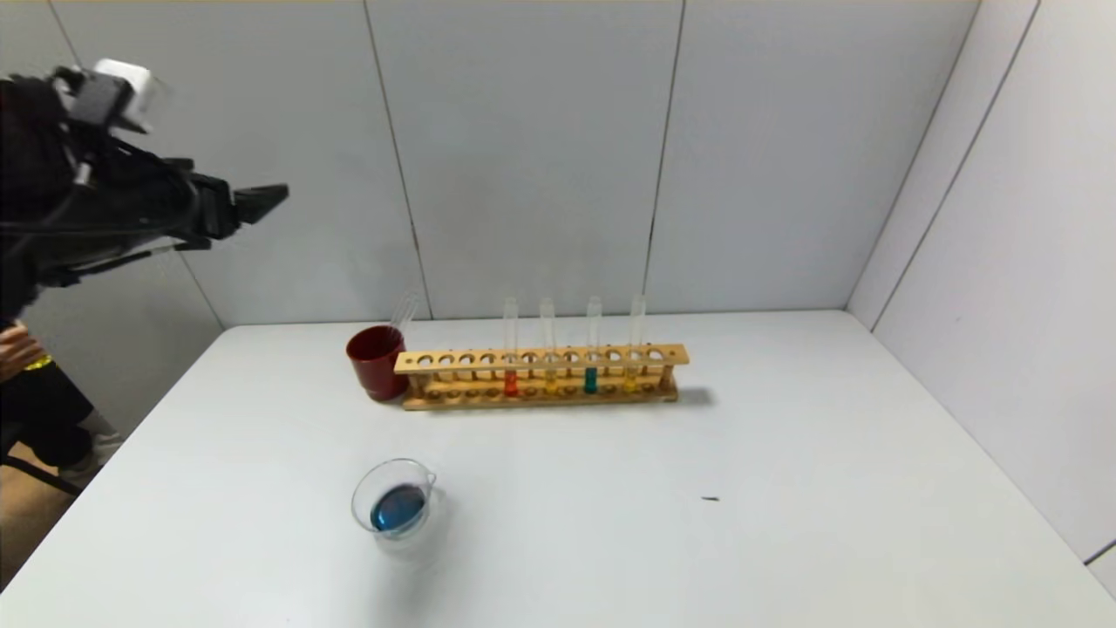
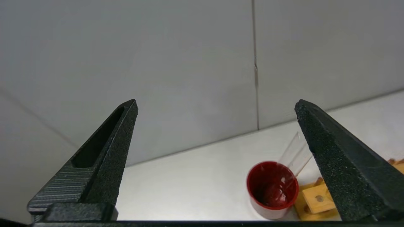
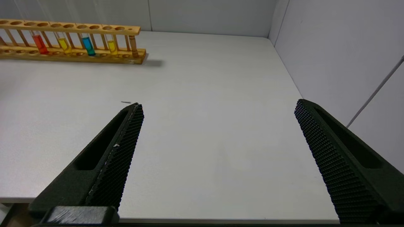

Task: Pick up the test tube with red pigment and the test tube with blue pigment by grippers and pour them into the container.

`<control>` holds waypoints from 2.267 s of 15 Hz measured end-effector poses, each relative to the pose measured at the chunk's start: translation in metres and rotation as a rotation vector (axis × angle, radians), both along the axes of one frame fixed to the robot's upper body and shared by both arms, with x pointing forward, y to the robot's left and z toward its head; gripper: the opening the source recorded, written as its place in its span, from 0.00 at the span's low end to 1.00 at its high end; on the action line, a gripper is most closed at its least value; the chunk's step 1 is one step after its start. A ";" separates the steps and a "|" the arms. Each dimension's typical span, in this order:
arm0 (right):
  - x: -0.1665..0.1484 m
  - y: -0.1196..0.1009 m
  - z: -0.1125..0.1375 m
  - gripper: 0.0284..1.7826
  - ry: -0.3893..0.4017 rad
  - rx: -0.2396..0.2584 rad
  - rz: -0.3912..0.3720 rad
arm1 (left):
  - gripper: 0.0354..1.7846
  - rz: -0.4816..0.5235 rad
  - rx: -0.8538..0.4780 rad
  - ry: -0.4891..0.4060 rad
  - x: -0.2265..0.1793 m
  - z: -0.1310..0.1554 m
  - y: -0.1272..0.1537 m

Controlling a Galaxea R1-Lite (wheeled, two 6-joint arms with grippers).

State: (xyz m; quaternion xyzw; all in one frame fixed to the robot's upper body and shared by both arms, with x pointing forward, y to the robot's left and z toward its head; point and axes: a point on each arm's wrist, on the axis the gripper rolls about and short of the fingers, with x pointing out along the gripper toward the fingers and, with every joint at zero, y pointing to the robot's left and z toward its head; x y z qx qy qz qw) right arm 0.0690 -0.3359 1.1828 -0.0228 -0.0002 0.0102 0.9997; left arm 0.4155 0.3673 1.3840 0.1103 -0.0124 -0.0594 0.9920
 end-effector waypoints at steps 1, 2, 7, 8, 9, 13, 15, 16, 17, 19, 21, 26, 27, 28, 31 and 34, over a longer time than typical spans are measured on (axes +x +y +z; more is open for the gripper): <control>0.000 0.000 0.000 0.98 0.000 0.000 0.000 | 0.98 0.020 0.006 -0.046 -0.028 0.022 0.002; 0.000 0.000 0.000 0.98 0.000 0.000 0.001 | 0.98 0.039 0.012 -0.088 -0.058 0.041 0.004; 0.000 0.000 0.000 0.98 0.000 0.000 0.000 | 0.98 0.106 0.025 -0.225 -0.234 0.077 -0.018; 0.000 0.000 0.000 0.98 0.000 0.000 0.000 | 0.98 0.111 0.028 -0.244 -0.270 0.070 -0.026; 0.000 0.000 0.000 0.98 0.000 0.000 0.000 | 0.98 0.114 0.031 -0.257 -0.299 0.060 -0.033; 0.000 0.000 0.000 0.98 0.000 0.000 0.000 | 0.98 0.133 0.018 -0.270 -0.377 0.006 -0.052; 0.000 0.000 0.000 0.98 0.000 0.000 0.000 | 0.98 0.142 -0.062 -0.279 -0.388 -0.007 -0.052; 0.000 0.000 0.000 0.98 -0.001 0.000 0.000 | 0.98 0.093 -0.069 -0.284 -0.392 -0.008 -0.050; 0.000 0.000 0.000 0.98 0.000 0.000 0.000 | 0.98 0.037 -0.067 -0.286 -0.394 -0.009 -0.046; 0.000 0.000 0.000 0.98 0.000 0.000 0.000 | 0.98 -0.041 -0.044 -0.279 -0.394 -0.009 -0.038; 0.000 0.000 0.000 0.98 0.000 0.000 0.000 | 0.98 -0.042 -0.011 -0.254 -0.394 -0.024 -0.035; 0.000 0.000 0.000 0.98 0.000 0.000 0.001 | 0.98 0.035 -0.011 -0.167 -0.390 -0.099 -0.035; 0.000 0.000 0.000 0.98 0.000 0.000 0.001 | 0.98 0.065 -0.025 -0.132 -0.385 -0.114 -0.034; 0.000 0.000 0.000 0.98 0.000 0.000 0.001 | 0.98 0.092 -0.041 -0.091 -0.379 -0.130 -0.034; 0.000 0.000 0.000 0.98 0.000 0.000 0.001 | 0.98 0.115 -0.069 0.032 -0.361 -0.174 -0.034; 0.000 0.000 0.000 0.98 0.000 0.000 0.000 | 0.98 0.085 -0.077 0.065 -0.351 -0.196 -0.034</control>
